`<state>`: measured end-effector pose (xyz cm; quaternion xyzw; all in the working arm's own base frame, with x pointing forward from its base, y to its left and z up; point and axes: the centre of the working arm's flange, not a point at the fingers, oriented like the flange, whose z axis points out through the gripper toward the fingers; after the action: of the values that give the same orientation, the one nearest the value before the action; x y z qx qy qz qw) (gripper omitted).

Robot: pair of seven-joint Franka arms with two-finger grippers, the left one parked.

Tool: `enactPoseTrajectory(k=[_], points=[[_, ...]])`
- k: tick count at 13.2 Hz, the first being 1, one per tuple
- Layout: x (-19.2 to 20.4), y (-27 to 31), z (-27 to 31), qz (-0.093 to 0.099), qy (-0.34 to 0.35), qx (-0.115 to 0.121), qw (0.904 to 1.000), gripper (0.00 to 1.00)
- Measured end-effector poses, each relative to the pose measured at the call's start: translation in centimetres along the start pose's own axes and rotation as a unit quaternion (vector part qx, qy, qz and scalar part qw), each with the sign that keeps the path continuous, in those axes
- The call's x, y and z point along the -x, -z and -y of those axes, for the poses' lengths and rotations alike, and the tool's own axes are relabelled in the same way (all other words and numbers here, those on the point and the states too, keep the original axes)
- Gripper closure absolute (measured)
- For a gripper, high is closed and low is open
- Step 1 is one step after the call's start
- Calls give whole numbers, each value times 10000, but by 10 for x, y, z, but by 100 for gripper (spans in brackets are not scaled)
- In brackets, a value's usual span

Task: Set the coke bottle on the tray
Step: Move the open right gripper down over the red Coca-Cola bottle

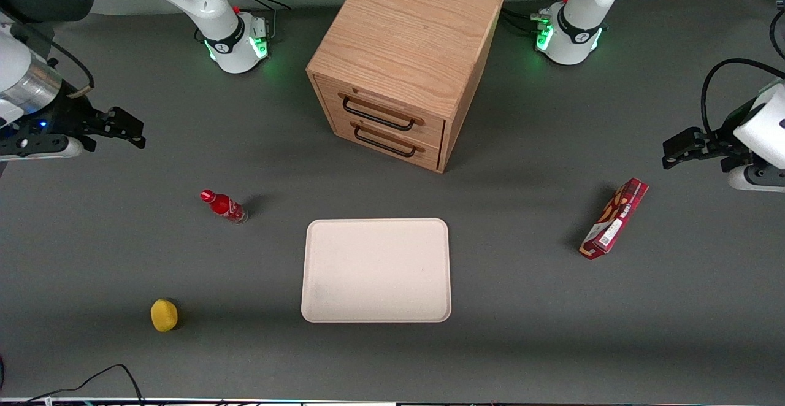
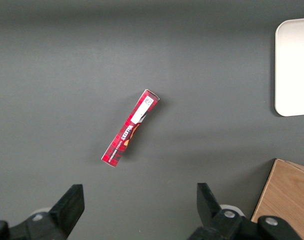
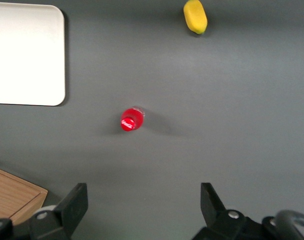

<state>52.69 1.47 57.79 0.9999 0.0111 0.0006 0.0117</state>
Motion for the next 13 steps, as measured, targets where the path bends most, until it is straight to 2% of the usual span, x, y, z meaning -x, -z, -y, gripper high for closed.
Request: enactPoseTrajectory(k=[3, 6, 8, 9, 11, 13], points=[[-7, -4, 1, 73, 22, 6, 10000, 0], [-17, -19, 11, 263, -41, 10, 9996, 0], [-30, -49, 24, 432, -15, -3, 9991, 0], [-38, -71, 29, 407, -1, -33, 9992, 0], [-48, -121, 37, 206, 44, -95, 9997, 0], [-46, -170, 42, 127, 77, -119, 9998, 2]])
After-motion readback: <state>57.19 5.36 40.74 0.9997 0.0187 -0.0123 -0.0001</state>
